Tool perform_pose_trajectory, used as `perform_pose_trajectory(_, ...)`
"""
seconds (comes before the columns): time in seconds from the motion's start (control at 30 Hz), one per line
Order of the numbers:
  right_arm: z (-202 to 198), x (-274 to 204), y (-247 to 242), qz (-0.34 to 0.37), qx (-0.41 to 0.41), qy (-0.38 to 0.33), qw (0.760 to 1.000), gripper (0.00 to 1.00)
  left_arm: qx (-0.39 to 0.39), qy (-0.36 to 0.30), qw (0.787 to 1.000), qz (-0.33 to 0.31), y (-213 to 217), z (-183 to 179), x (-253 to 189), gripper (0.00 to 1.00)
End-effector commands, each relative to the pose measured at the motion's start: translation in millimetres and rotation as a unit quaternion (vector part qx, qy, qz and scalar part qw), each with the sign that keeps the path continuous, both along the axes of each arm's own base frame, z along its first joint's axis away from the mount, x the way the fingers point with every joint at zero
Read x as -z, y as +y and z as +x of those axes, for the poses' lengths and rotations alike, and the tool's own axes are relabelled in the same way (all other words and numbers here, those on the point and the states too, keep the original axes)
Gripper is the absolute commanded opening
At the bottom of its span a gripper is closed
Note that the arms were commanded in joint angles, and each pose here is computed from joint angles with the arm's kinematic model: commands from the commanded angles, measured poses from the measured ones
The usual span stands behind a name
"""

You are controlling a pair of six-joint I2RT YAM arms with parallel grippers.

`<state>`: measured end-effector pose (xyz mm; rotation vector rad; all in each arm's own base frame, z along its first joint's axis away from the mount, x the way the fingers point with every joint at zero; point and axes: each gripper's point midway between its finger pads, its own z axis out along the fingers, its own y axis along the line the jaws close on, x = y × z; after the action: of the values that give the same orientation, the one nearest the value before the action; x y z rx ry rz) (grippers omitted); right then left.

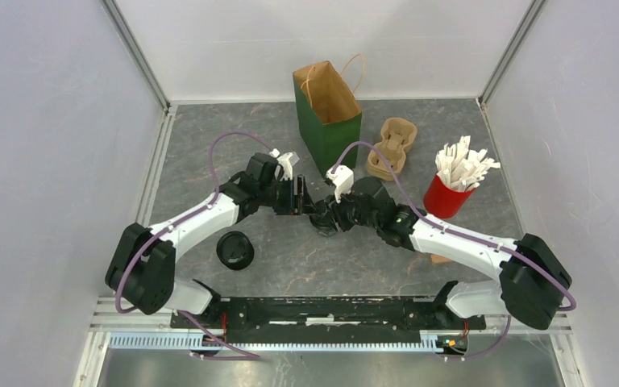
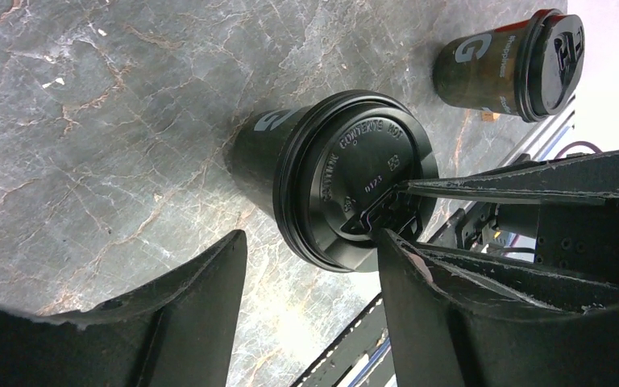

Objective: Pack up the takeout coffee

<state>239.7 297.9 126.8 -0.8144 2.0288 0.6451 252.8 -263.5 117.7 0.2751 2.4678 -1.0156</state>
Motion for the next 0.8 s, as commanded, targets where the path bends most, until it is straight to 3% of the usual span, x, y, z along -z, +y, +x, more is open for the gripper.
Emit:
perform_pose_trajectory(0.0, 1.8, -7.1, 5.3, 0.005, -0.003, -0.010, 1.000, 0.36, -0.009, 0.000, 1.000, -0.019, -8.9, 4.6, -2.8, 0.66)
perform_pose_trajectory(0.27, 1.7, -25.5, 5.7, 0.029, 0.005, -0.018, 0.999, 0.37, 0.002, 0.002, 1.000, -0.011, -10.9, 2.7, 5.5, 0.63)
perform_pose_trajectory(0.5, 4.1, -47.3, 0.1, 0.058, 0.031, -0.033, 0.997, 0.45, 0.015, 0.003, 1.000, -0.009, -14.5, 0.3, 8.6, 0.60)
perform_pose_trajectory(0.77, 14.3, -30.1, -28.7, 0.021, 0.104, -0.032, 0.994, 0.50, 0.023, 0.003, 1.000, -0.004, -15.8, -2.0, 12.1, 0.59)
